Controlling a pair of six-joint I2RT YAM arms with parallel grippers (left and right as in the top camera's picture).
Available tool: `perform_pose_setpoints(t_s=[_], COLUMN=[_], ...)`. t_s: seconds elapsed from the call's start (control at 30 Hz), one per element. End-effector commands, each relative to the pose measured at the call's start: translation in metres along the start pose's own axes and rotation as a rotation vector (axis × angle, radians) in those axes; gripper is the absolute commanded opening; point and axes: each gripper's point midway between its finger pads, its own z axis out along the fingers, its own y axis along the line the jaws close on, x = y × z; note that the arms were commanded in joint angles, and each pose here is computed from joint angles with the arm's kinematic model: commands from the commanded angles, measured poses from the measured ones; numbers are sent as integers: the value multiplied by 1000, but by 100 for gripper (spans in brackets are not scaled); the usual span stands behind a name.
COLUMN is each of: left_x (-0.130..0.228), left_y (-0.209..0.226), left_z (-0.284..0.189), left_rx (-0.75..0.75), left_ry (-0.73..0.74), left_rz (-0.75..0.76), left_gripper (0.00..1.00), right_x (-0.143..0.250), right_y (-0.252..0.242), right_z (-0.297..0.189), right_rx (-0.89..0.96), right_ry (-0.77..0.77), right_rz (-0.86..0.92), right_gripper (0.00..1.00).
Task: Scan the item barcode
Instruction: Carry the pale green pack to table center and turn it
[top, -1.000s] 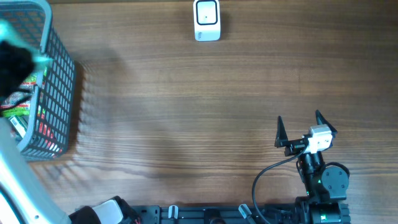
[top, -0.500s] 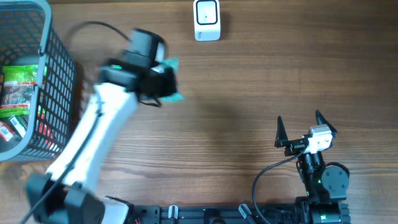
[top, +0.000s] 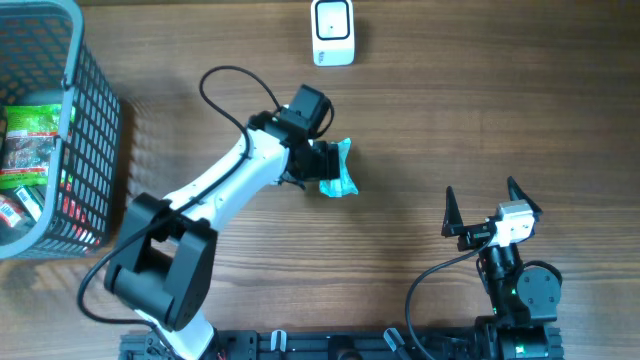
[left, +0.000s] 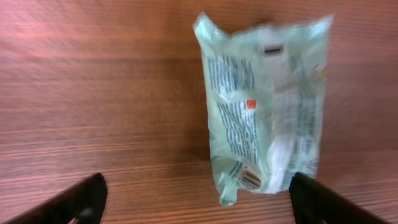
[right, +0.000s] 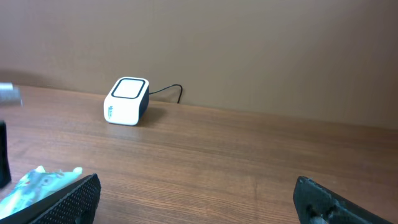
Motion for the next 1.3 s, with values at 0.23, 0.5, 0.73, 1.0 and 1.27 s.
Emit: perform_pose_setpoints(t_s=[0.23, 0.5, 0.73, 1.0, 1.27], left_x=[-13, 7, 1, 19, 40], left_y=[-35, -41, -47, -46, -34], left_z=[-31, 15, 21, 41, 72], left_rx=[73, 75, 93, 57, -3], left_ry=[-87, 49, 23, 88, 156], left_rz=[64, 73, 103, 121, 139], left_gripper=[7, 10, 4, 5, 56], right_x=[-2, -2, -2, -2, -2], right_y=[1, 1, 1, 1, 1], right_z=[0, 0, 0, 0, 0], right_rx=[-2, -2, -2, -2, -2], right_ry=[-9, -9, -9, -9, -9], right_rz=[0, 0, 0, 0, 0], right_gripper=[100, 100, 100, 100, 100])
